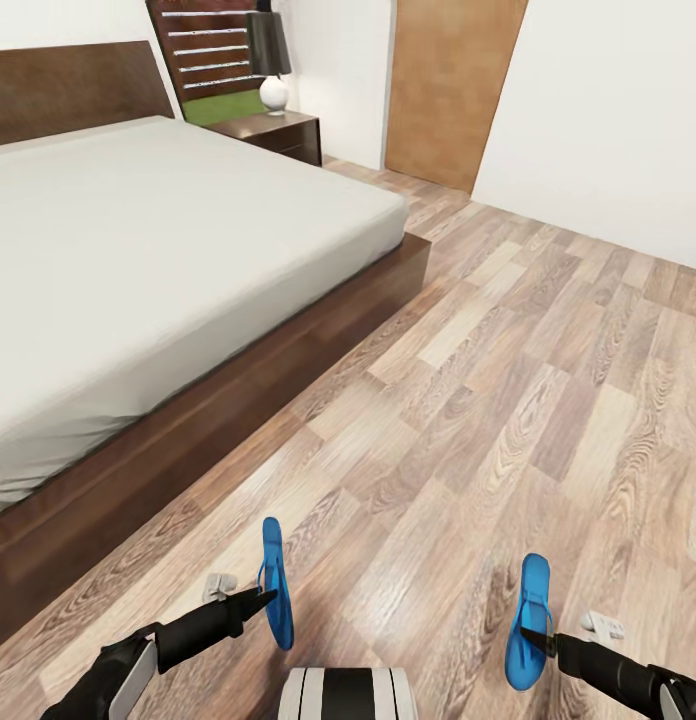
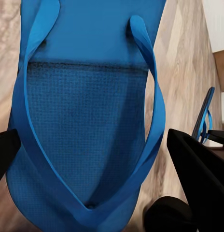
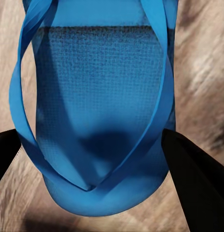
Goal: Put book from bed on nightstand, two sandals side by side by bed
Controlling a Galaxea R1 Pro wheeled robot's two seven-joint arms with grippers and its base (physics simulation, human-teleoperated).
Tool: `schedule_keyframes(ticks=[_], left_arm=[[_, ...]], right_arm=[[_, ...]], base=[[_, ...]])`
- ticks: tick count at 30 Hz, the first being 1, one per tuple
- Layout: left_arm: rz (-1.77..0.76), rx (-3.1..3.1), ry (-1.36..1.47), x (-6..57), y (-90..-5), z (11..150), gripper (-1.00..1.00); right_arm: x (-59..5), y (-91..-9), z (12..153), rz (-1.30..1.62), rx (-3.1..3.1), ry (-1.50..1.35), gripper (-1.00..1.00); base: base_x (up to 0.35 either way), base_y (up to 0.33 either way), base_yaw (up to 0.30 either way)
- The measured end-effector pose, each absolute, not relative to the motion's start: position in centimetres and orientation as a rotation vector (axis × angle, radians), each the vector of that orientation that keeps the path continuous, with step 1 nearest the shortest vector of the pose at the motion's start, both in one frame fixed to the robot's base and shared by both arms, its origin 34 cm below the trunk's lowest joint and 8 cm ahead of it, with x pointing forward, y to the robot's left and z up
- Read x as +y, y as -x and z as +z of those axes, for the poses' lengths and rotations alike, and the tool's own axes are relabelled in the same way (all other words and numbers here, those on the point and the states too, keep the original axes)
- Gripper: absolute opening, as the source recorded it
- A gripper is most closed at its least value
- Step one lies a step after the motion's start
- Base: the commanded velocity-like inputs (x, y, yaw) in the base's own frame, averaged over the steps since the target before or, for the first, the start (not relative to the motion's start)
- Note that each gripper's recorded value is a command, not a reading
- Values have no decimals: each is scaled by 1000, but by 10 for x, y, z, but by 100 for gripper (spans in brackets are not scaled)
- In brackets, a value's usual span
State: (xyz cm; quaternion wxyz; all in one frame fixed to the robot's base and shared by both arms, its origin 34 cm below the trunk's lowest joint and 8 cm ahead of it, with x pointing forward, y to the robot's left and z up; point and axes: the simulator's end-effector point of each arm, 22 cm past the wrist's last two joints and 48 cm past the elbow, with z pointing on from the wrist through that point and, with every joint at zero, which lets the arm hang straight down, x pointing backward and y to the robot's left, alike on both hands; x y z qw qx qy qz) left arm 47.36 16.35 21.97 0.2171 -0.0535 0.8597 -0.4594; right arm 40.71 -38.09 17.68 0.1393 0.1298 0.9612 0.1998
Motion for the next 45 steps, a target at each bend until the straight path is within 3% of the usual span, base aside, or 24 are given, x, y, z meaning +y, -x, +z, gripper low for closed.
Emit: schedule_keyframes(ticks=[45], left_arm=[[-1244, 2221, 27, 160, -517, 302, -100]], right_arm=[[-379, -462, 247, 587, 2598, -304, -100]], base=[[0, 0, 0]])
